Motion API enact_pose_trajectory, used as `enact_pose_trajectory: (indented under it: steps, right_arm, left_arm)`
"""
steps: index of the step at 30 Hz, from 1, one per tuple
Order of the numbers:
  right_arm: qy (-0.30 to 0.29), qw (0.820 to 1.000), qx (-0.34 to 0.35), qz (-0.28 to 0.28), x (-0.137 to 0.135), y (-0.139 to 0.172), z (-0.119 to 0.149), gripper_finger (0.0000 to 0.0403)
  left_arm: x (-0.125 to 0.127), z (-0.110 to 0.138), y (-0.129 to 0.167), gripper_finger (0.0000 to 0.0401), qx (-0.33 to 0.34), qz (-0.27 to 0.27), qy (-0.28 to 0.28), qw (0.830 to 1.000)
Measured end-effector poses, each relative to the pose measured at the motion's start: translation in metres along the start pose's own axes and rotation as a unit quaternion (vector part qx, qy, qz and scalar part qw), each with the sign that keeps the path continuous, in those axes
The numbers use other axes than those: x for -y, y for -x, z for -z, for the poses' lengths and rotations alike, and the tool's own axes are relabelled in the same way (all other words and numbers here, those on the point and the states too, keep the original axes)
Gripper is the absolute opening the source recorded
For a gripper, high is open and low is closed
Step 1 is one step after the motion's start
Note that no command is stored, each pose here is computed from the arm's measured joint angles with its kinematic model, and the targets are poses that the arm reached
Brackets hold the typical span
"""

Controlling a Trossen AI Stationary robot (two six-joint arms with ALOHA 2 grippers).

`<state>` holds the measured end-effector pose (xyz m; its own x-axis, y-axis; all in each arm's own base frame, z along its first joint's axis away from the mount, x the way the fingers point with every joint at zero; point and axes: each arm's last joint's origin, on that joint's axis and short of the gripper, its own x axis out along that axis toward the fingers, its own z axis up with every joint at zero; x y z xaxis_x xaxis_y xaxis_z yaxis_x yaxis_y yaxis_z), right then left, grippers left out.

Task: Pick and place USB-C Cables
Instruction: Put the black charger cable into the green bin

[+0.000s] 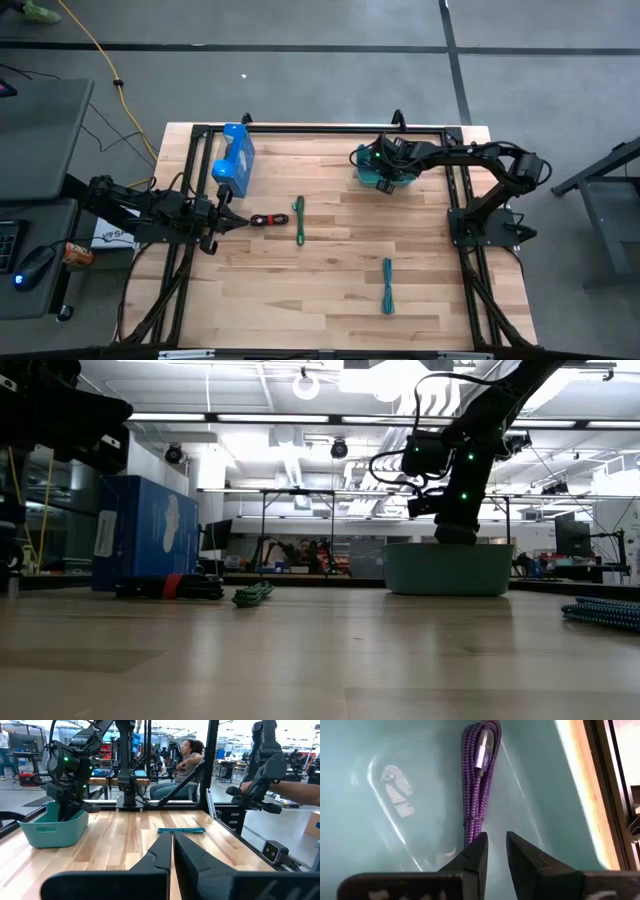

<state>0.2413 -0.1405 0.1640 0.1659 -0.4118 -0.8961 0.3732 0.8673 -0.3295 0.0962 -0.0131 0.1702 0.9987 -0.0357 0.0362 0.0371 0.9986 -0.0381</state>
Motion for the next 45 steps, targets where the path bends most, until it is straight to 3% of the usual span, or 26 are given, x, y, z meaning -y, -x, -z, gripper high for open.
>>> enact_pose_trajectory:
  steps: [6, 16, 20, 25, 30, 40, 42, 45]
  right_arm:
    - [-0.002, 1.0, 0.007, 0.002, 0.002, 0.004, -0.005, 0.0073]
    - [-0.013, 1.0, 0.017, 0.008, 0.008, 0.029, -0.023, 0.015]
    - [-0.016, 0.997, 0.062, -0.039, 0.003, 0.046, -0.02, 0.0158]
    - [-0.026, 0.985, 0.163, -0.054, -0.004, 0.082, -0.003, 0.0158]
    - [-0.046, 0.941, 0.316, -0.111, -0.015, 0.117, 0.018, 0.0158]
    - [-0.053, 0.81, 0.561, -0.16, -0.039, 0.14, 0.054, 0.0158]
    - [-0.057, 0.793, 0.584, -0.165, -0.041, 0.142, 0.056, 0.0158]
    - [-0.062, 0.784, 0.591, -0.179, -0.043, 0.145, 0.056, 0.0158]
  left_arm:
    - [0.0, 0.0, 0.0, 0.0, 0.0, 0.0, 0.0, 1.0]
    - [0.0, 0.0, 0.0, 0.0, 0.0, 0.0, 0.0, 1.0]
    - [0.0, 0.0, 0.0, 0.0, 0.0, 0.0, 0.0, 1.0]
    - [0.0, 0.0, 0.0, 0.0, 0.0, 0.0, 0.0, 1.0]
    - [0.0, 0.0, 0.0, 0.0, 0.0, 0.0, 0.0, 1.0]
    - [0.0, 0.0, 0.0, 0.0, 0.0, 0.0, 0.0, 1.0]
    - [0.0, 0.0, 0.0, 0.0, 0.0, 0.0, 0.0, 1.0]
    - [0.0, 0.0, 0.0, 0.0, 0.0, 0.0, 0.0, 1.0]
